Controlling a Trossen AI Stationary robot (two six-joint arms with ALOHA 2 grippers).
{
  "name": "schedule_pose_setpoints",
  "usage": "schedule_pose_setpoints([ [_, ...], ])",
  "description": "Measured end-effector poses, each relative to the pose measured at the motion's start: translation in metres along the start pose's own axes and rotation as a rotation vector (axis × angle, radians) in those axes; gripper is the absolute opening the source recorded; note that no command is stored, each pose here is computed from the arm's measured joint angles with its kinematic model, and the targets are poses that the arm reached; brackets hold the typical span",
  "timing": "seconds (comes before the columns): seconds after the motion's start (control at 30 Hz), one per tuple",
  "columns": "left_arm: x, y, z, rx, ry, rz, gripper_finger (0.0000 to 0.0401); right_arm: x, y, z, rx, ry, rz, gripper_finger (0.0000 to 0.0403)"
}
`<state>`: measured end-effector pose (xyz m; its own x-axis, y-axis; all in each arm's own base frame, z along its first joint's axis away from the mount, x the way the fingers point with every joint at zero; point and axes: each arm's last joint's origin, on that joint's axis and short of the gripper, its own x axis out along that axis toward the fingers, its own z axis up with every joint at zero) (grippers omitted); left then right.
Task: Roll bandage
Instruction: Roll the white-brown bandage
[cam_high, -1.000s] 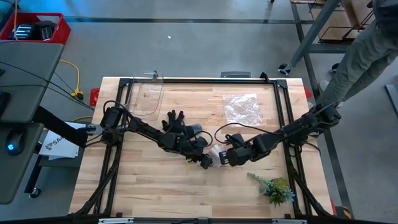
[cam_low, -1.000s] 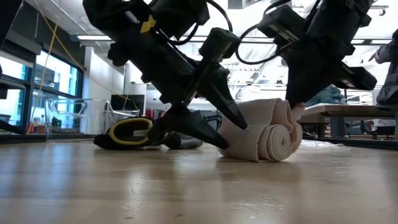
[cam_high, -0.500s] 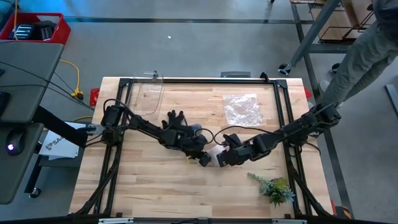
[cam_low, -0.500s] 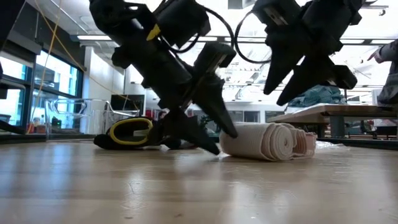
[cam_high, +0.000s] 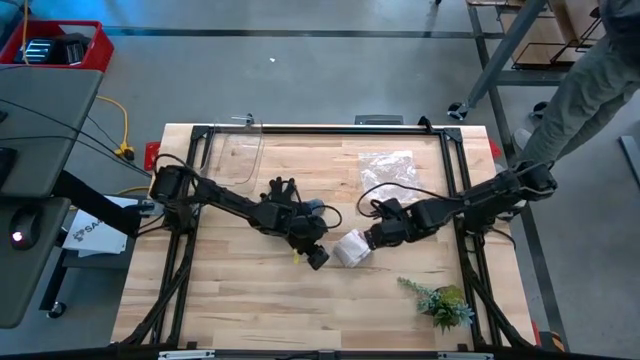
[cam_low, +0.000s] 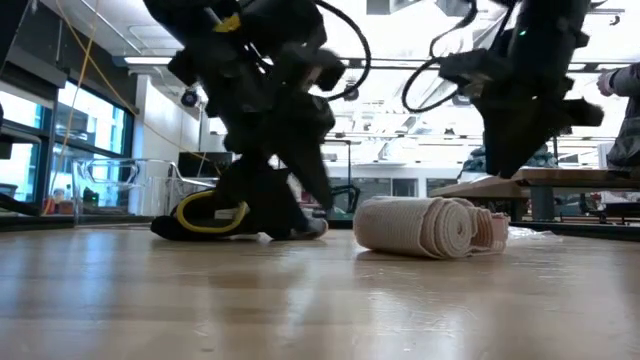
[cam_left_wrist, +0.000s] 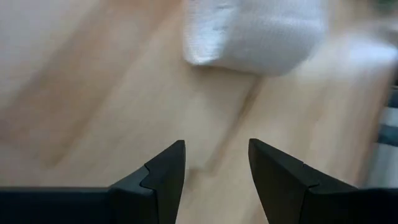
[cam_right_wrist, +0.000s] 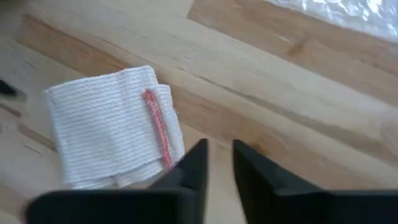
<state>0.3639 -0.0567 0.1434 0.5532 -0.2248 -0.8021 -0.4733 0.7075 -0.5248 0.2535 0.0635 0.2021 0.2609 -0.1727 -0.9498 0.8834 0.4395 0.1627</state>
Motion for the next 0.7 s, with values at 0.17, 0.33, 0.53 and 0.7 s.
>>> schedule_pose_setpoints([
  [0.17, -0.007, 0.000, -0.008, 0.000, -0.010, 0.050, 0.0172, 0.016, 0.001, 0.006, -0.088, 0.082, -0.036, 0.0010],
  [0.33, 0.001, -0.001, -0.026, -0.050, -0.010, 0.019, 0.0172, 0.030, -0.002, 0.014, -0.167, 0.151, -0.074, 0.0003],
  [0.53, 0.008, -0.001, -0.055, -0.133, -0.038, -0.004, 0.0151, 0.047, -0.016, 0.026, -0.148, 0.189, -0.043, 0.0000],
  [0.7, 0.010, -0.005, -0.065, -0.179, -0.085, 0.025, 0.0038, 0.066, -0.031, 0.020, -0.098, 0.246, 0.067, 0.0000],
])
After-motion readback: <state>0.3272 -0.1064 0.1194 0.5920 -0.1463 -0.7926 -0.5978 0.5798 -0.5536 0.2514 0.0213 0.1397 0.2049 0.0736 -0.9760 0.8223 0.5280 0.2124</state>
